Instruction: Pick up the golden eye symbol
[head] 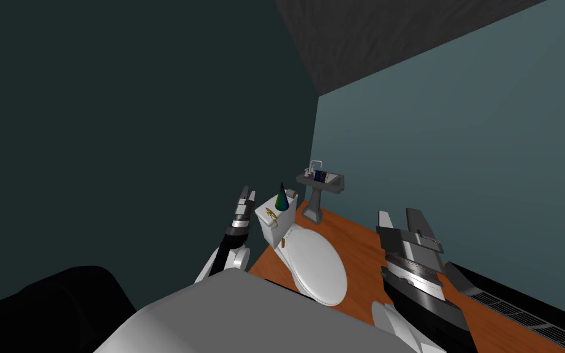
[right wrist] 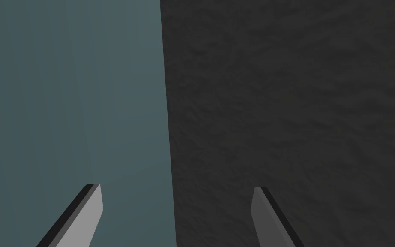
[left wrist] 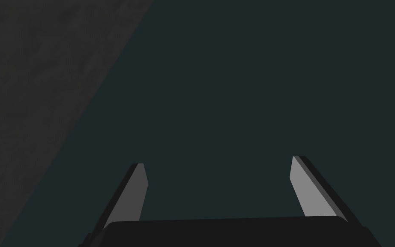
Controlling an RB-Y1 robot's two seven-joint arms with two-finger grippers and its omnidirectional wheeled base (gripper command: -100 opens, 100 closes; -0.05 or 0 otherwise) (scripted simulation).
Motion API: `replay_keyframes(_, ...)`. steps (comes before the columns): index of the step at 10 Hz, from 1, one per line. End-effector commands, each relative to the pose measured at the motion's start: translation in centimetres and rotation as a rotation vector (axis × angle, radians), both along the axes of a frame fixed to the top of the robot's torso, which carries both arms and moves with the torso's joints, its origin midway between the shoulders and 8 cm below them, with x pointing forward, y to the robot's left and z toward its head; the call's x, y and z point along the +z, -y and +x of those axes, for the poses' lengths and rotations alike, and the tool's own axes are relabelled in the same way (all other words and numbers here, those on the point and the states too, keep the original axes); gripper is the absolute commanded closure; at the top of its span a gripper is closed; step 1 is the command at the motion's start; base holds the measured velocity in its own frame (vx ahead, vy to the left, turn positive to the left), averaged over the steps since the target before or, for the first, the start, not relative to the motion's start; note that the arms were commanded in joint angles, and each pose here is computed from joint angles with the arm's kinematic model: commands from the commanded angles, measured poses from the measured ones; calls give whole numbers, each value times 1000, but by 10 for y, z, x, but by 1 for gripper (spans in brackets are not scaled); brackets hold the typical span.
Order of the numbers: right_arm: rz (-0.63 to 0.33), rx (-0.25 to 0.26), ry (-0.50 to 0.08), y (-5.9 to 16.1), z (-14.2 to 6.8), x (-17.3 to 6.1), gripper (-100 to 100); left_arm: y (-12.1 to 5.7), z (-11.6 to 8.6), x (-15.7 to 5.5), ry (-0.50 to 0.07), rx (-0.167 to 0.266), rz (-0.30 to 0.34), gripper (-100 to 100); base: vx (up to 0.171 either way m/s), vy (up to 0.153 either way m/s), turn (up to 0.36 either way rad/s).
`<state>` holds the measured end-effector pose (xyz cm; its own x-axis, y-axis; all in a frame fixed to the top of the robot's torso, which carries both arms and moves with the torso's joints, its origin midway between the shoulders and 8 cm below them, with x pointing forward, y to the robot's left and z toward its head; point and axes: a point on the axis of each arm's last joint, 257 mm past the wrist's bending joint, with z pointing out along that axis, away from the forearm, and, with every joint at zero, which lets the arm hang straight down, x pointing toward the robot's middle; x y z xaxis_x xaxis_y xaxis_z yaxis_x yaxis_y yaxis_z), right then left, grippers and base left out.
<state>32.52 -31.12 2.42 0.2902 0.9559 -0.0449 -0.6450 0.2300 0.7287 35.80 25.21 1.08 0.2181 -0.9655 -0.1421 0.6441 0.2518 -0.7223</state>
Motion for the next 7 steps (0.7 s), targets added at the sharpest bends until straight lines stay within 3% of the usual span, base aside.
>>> replay_keyframes(1,0,0,0,0,0,0,0,4,3,-3,-14,-19,29,-100,0,0,0)
replay_keyframes(6,0,0,0,0,0,0,0,21,20,-26,-97,-87,104,-100,-21,10,-7)
replay_keyframes(7,0,0,0,0,0,0,0,27,29,-39,-139,-110,114,-100,-50,14,-11)
